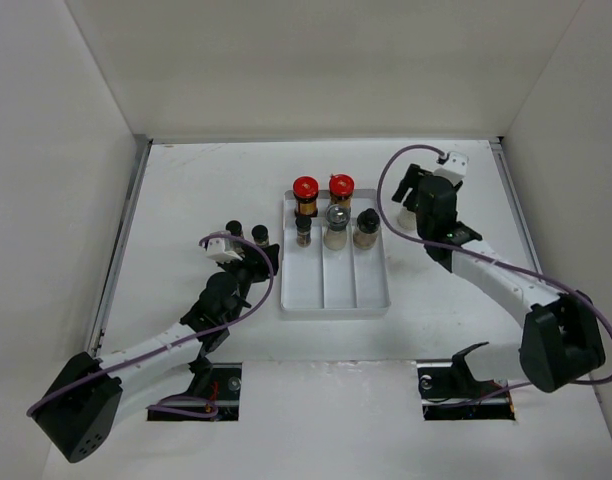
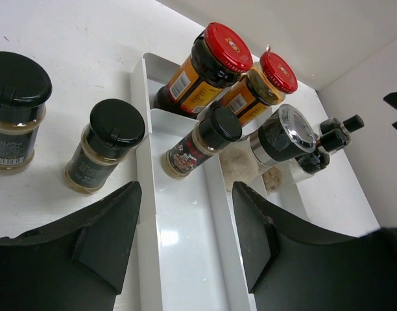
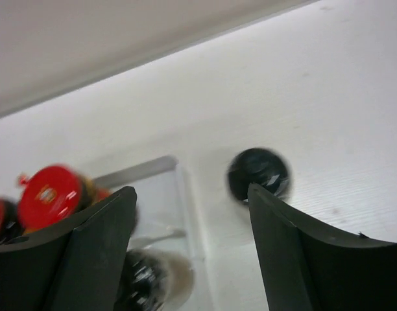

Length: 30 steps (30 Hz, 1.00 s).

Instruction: Organize the condiment bottles

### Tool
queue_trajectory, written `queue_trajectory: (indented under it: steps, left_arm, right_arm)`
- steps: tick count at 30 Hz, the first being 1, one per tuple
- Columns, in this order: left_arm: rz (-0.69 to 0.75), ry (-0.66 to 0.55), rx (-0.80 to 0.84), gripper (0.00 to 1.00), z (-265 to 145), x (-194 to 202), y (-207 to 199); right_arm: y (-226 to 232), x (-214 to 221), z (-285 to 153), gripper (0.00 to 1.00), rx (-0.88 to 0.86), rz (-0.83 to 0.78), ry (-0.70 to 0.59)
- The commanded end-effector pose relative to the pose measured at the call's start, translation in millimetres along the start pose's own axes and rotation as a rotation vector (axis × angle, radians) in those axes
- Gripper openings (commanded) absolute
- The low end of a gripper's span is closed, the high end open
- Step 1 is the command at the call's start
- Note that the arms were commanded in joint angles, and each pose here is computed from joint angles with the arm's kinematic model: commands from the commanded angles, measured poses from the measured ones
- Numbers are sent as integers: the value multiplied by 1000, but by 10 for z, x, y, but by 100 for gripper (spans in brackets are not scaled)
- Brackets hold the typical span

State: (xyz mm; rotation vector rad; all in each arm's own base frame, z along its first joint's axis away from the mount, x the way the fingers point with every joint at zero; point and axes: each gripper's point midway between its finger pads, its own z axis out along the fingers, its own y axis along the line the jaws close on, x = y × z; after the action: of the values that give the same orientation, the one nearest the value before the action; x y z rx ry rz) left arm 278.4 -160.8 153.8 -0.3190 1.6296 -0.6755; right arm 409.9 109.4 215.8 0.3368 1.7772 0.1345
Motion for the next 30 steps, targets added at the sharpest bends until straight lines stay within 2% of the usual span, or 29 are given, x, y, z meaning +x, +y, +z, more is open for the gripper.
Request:
queue_trajectory:
  steps: [1,4,9,12,16,20,22,23,27,30]
  left_arm:
    - [-23,-30,35,57,-3,-62,-76]
    - [-23,-28,31,57,0,-52,-67]
    - [-20,-30,35,57,0,-56,-78]
    - [-22,-29,38,57,1,-52,-82]
    - [-22,-34,42,57,-5,-72,-93]
    - [-26,-36,41,57,-9,-80,-89]
    - [-24,-35,41,57,-5,-78,-89]
    - [-24,-36,41,57,-7,-83,-91]
    - [-29,-39,38,57,-10,-89,-76]
    - [-26,-38,43,57,-13,-90,-93]
  right_arm:
    - [-317,6,108,79,110,-35,21]
    - [-477,133,256,93,168,-83,77]
    - [-510,288,471,95,166,-120,129]
    - [-491,291,576,91,151,-114,126]
    - [-530,327,673,80,162,-118,135]
    - [-572,433,733,76,176,-123,162]
    - [-579,459,737,69,178,-122,167]
    - [-587,463,737,68,180,-119,168]
    - [-600,483,738,77,183,-122,176]
    - [-613,428,714,66,190,-123,161]
